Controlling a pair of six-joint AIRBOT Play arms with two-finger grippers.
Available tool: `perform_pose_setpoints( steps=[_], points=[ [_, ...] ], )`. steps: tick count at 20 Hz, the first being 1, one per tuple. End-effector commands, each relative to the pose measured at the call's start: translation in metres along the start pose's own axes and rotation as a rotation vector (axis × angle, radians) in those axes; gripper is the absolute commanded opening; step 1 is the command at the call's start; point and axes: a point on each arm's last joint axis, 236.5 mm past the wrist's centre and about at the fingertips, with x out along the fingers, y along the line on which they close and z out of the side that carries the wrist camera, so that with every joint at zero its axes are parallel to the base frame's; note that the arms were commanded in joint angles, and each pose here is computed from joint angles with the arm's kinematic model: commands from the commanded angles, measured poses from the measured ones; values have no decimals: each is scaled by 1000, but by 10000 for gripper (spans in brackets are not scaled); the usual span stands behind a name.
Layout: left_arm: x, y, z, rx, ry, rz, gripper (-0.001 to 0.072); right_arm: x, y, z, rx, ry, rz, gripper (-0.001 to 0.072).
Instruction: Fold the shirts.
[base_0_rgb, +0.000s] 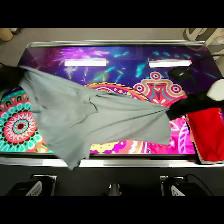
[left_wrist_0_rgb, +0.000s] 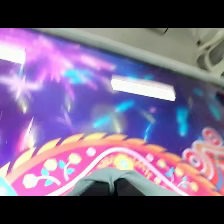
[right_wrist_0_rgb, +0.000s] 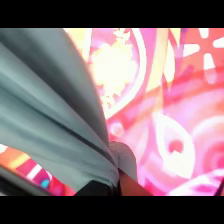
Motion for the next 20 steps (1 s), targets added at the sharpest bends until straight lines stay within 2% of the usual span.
perform_pose_setpoints(
  steps=[1,2,5,6,7,8,9,10,11,12,13,15,16,17,20],
  points=[
    [77,66,-84,-102,253,83,26,100,-21,25,85,-88,-13,16],
    [93,78,-91,-136,265,97,26,114,-25,36,137,-125,-12,17],
    [130,95,-122,-274,334,92,26,138,-17,63,458,-211,89,17],
    [138,94,-137,-308,378,80,26,142,-15,71,498,-239,114,20],
    [144,92,-152,-334,425,73,30,144,-25,80,505,-283,86,63],
    [147,92,-161,-351,460,71,141,142,-34,86,513,-320,62,234],
    [146,91,-163,-353,490,63,453,133,-46,89,518,-340,49,484],
    [141,95,-158,-328,515,66,674,119,-58,89,504,-340,43,579],
    [130,105,-151,-290,544,84,670,104,-71,83,469,-326,40,582],
    [112,119,-150,-248,605,118,595,88,-87,71,432,-300,37,586],
    [92,137,-158,-216,686,169,487,77,-100,54,424,-264,44,584],
    [52,172,-193,-259,852,303,475,71,-107,2,452,-134,114,556],
    [39,176,-215,-289,916,315,482,74,-103,-23,466,-65,155,554],
    [34,175,-233,-314,955,299,513,78,-95,-41,465,-13,195,554],
    [40,158,-277,-371,991,227,519,95,-65,-77,434,104,283,566]
  ],
)
